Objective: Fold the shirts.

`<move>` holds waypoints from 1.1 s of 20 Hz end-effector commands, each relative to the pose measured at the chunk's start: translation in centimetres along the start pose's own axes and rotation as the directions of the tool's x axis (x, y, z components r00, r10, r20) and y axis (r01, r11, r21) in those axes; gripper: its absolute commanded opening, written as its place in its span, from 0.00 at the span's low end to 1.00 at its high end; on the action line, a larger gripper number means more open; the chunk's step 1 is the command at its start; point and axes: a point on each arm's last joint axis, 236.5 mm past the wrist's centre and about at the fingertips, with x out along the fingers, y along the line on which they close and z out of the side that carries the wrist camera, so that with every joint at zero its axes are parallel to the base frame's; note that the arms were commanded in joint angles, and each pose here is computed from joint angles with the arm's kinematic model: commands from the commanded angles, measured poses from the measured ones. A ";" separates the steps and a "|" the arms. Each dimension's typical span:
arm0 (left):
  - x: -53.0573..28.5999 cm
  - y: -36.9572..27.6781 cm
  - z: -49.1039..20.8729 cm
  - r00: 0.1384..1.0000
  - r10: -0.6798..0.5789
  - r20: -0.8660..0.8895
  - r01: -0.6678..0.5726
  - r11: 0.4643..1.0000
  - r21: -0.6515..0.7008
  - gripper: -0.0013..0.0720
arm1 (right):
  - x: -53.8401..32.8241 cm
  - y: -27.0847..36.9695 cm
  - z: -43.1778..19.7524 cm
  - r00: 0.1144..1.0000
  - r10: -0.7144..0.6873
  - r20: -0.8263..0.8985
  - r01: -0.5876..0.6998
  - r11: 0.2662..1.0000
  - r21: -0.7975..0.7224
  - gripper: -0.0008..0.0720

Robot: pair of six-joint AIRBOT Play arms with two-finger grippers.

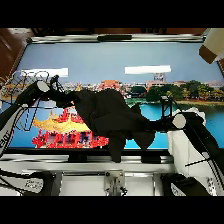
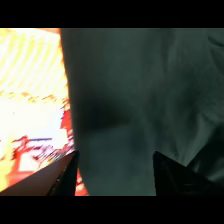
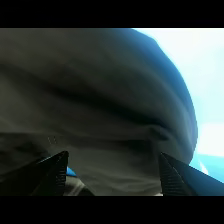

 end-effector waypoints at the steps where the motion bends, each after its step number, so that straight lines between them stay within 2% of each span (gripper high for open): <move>1: 1.9 -0.9 0.5 0.999 -0.034 0.028 0.035 0.999 -0.034 0.70 | 0.5 -0.4 -1.8 0.996 -0.015 -0.087 0.008 0.997 -0.083 0.93; 3: 2.3 -0.9 0.4 0.999 -0.040 0.021 0.040 0.998 -0.046 0.52 | 0.5 -1.5 -1.8 0.995 -0.059 -0.086 0.049 0.993 -0.109 0.93; 5: 2.2 -0.9 0.8 0.999 -0.040 0.037 0.042 0.998 -0.046 0.41 | 0.3 -2.5 -2.4 0.988 -0.103 -0.115 0.087 0.987 -0.137 0.93; 8: 2.2 -0.9 1.1 0.998 -0.041 0.048 0.043 0.999 -0.033 0.17 | -0.2 -4.1 -3.9 0.969 -0.172 -0.175 0.141 0.974 -0.176 0.93; 10: 2.2 -0.9 1.1 0.998 -0.042 0.050 0.043 0.999 -0.026 0.09 | -0.2 -4.9 -3.1 0.969 -0.202 -0.143 0.175 0.968 -0.181 0.93; 11: 2.0 -1.0 1.1 0.998 -0.043 0.051 0.044 0.999 -0.019 0.06 | -0.1 -4.9 -2.4 0.972 -0.203 -0.114 0.184 0.970 -0.157 0.93; 14: 1.6 -1.3 1.2 0.997 -0.047 0.059 0.047 0.999 0.010 0.06 | 0.6 -4.4 -0.5 0.982 -0.182 -0.041 0.177 0.979 -0.099 0.93; 19: 1.2 -1.6 0.9 0.998 -0.052 0.047 0.048 0.996 0.072 0.06 | 4.9 -4.5 -2.6 0.969 -0.151 -0.196 0.147 0.988 -0.034 0.93; 20: 1.1 -1.6 0.5 0.998 -0.052 0.030 0.049 0.993 0.103 0.06 | 5.5 -4.4 -3.1 0.964 -0.142 -0.224 0.141 0.990 -0.022 0.86; 21: 0.9 -1.8 0.1 0.998 -0.054 0.015 0.051 0.989 0.139 0.06 | 5.8 -4.1 -3.4 0.962 -0.130 -0.241 0.132 0.991 -0.009 0.42; 22: 0.2 -2.2 0.1 0.998 -0.061 0.010 0.058 0.983 0.173 0.06 | 5.6 -3.9 -3.3 0.964 -0.124 -0.234 0.129 0.992 0.007 0.14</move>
